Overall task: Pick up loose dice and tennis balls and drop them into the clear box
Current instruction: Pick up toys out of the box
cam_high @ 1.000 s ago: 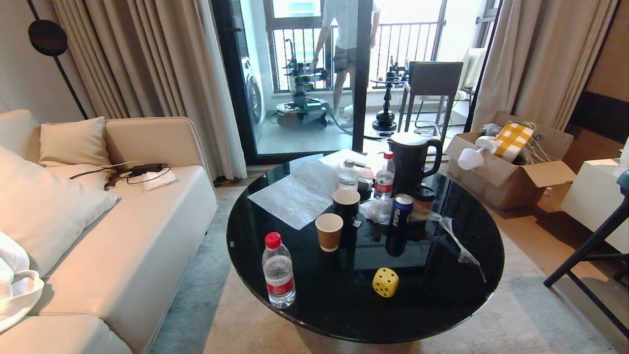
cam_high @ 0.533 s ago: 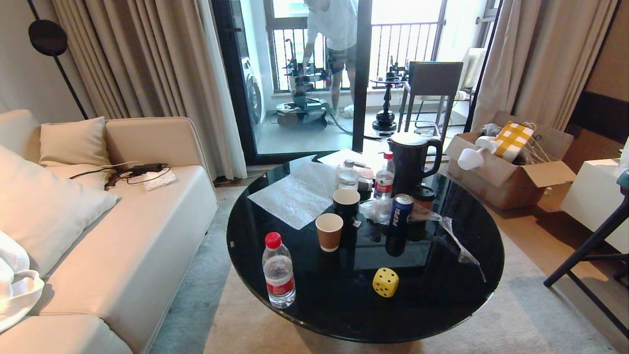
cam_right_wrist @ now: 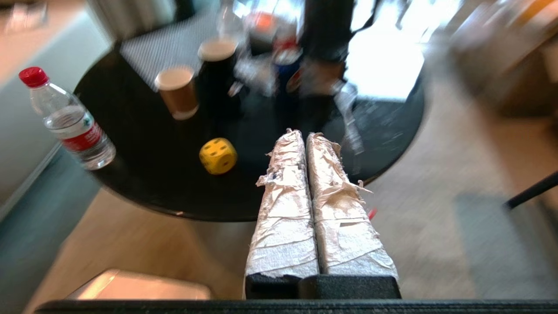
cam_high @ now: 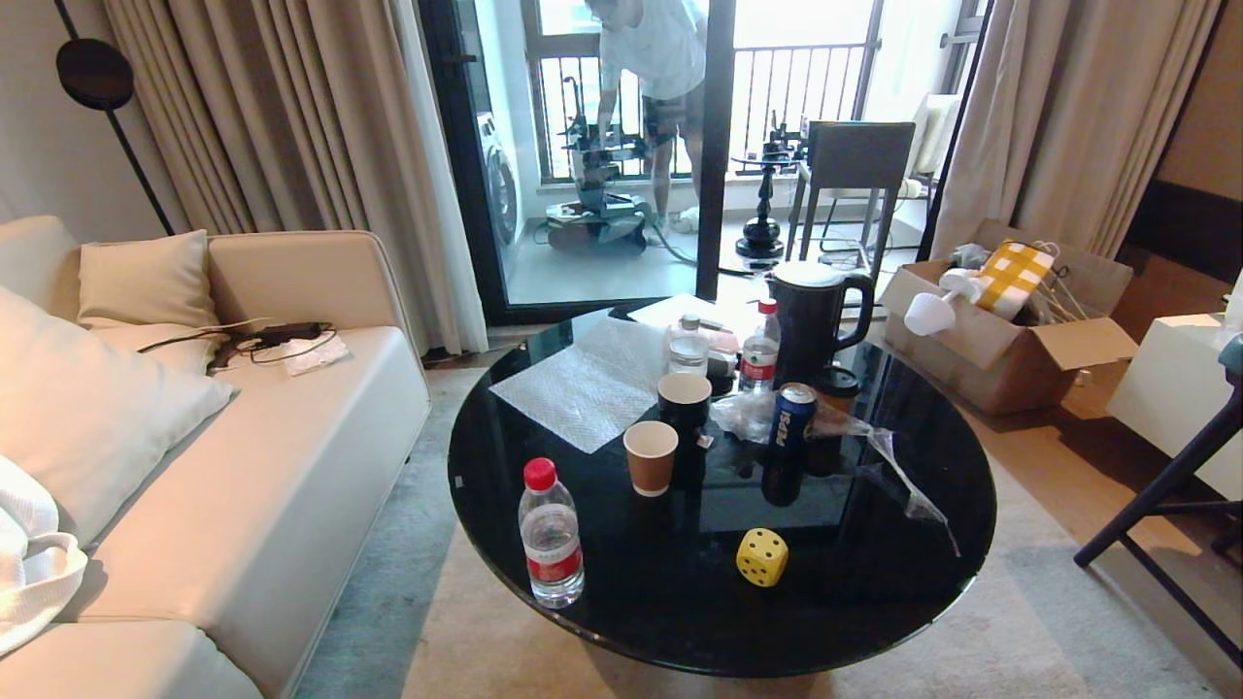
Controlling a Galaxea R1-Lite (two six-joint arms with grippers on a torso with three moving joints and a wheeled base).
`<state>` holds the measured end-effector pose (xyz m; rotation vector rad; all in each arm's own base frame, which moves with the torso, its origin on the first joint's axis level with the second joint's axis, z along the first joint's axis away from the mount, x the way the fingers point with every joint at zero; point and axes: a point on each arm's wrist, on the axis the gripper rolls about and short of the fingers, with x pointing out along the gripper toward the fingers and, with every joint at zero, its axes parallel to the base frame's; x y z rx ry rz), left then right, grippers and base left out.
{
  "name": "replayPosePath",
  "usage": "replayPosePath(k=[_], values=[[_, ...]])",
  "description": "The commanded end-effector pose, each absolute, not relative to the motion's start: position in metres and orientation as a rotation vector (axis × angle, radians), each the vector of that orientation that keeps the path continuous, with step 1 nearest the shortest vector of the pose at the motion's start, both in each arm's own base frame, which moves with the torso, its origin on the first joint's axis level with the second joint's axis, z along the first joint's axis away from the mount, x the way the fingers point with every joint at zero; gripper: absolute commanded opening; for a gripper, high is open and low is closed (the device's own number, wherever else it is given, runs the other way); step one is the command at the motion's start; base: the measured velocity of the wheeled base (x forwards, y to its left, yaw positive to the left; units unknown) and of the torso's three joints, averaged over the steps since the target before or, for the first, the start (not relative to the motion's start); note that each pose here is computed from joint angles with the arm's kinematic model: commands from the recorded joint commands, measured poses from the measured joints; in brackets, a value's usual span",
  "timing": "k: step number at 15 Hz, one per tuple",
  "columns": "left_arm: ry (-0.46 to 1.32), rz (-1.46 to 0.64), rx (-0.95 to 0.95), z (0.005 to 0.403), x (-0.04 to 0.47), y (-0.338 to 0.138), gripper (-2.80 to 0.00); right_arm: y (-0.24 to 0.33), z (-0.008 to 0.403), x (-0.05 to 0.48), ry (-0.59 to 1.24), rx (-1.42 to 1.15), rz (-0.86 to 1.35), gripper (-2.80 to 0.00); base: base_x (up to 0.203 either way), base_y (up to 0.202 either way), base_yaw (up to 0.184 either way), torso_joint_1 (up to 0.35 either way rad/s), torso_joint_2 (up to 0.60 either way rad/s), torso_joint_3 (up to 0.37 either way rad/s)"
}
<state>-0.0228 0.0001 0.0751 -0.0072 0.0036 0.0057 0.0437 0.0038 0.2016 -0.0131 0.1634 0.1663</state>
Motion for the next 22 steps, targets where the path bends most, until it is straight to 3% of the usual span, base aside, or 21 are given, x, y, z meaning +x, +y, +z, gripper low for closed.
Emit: replayPosePath(k=[1, 5, 7, 9, 12, 22], values=[[0.003, 0.006, -0.008, 0.075, -0.023, 0.0, -2.8, 0.007, 0.201, 0.126, 0.43, 0.011, 0.198, -2.8, 0.0, 0.0, 0.0, 0.0, 0.0, 0.0], [0.003, 0.006, -0.008, 0.075, -0.023, 0.0, -2.8, 0.031, 0.198, 0.23, 0.531, 0.038, 0.31, -2.8, 0.0, 0.0, 0.0, 0.0, 0.0, 0.0], [0.003, 0.006, -0.008, 0.075, -0.023, 0.0, -2.8, 0.045, 0.206, 0.261, 0.486, 0.046, 0.358, -2.8, 0.0, 0.0, 0.0, 0.0, 0.0, 0.0], [0.003, 0.006, -0.008, 0.075, -0.023, 0.0, -2.8, 0.053, 0.205, 0.272, 0.481, 0.043, 0.384, -2.8, 0.0, 0.0, 0.0, 0.0, 0.0, 0.0], [0.003, 0.006, -0.008, 0.075, -0.023, 0.0, -2.8, 0.08, 0.165, 0.307, 0.612, 0.019, 0.443, -2.8, 0.0, 0.0, 0.0, 0.0, 0.0, 0.0], [0.003, 0.006, -0.008, 0.075, -0.023, 0.0, -2.8, 0.103, 0.102, 0.34, 0.748, -0.02, 0.432, -2.8, 0.0, 0.0, 0.0, 0.0, 0.0, 0.0]])
